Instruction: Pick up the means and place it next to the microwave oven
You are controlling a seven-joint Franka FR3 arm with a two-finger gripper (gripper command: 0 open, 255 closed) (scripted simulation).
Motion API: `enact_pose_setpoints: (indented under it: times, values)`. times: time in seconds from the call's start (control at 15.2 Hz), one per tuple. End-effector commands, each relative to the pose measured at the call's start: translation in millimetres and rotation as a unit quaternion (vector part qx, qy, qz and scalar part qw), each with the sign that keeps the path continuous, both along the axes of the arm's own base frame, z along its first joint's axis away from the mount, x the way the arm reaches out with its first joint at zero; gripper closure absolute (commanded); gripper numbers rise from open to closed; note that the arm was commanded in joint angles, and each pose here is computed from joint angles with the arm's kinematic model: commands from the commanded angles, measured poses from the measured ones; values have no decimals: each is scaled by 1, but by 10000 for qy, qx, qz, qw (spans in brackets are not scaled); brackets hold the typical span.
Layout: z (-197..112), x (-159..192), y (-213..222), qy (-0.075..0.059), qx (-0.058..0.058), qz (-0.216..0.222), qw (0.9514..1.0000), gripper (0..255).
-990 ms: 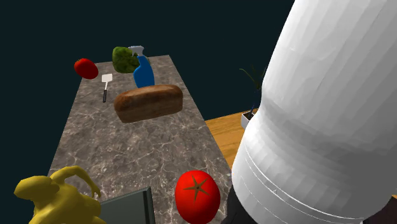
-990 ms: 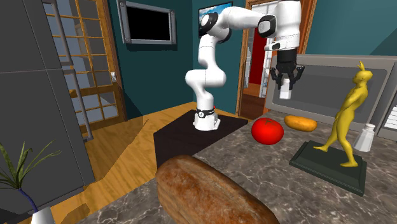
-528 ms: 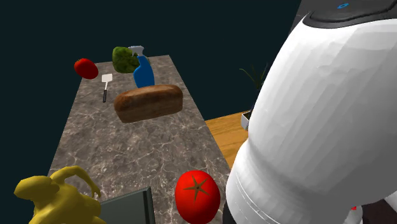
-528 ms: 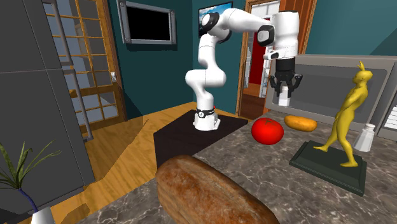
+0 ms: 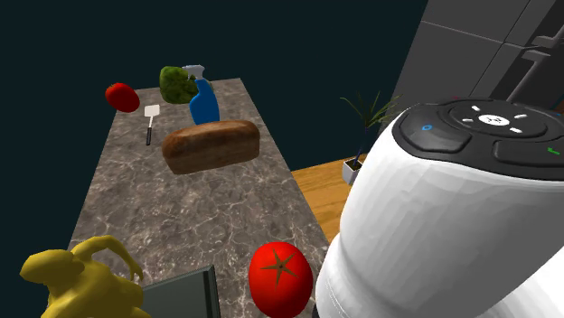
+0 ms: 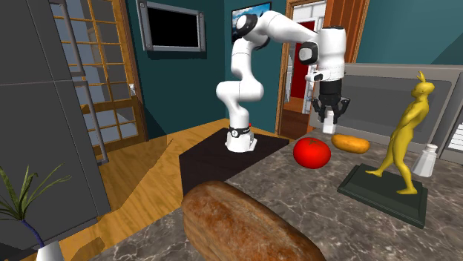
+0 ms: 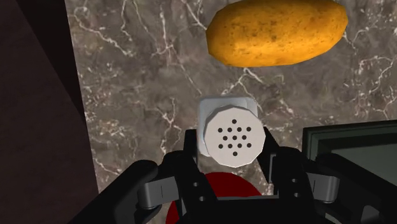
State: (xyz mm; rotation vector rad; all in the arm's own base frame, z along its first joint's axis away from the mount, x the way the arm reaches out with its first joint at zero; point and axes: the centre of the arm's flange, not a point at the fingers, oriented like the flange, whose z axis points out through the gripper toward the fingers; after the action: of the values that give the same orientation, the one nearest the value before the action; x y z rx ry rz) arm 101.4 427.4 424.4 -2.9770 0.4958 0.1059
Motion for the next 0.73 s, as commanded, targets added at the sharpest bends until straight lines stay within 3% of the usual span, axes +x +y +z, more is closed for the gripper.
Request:
enact_pose_setpoints:
  times: [0.0, 0.66]
  values:
    - [-11, 1, 0, -2, 3, 0, 10000, 255]
    - [-64, 1, 0, -2, 3, 0, 10000, 255]
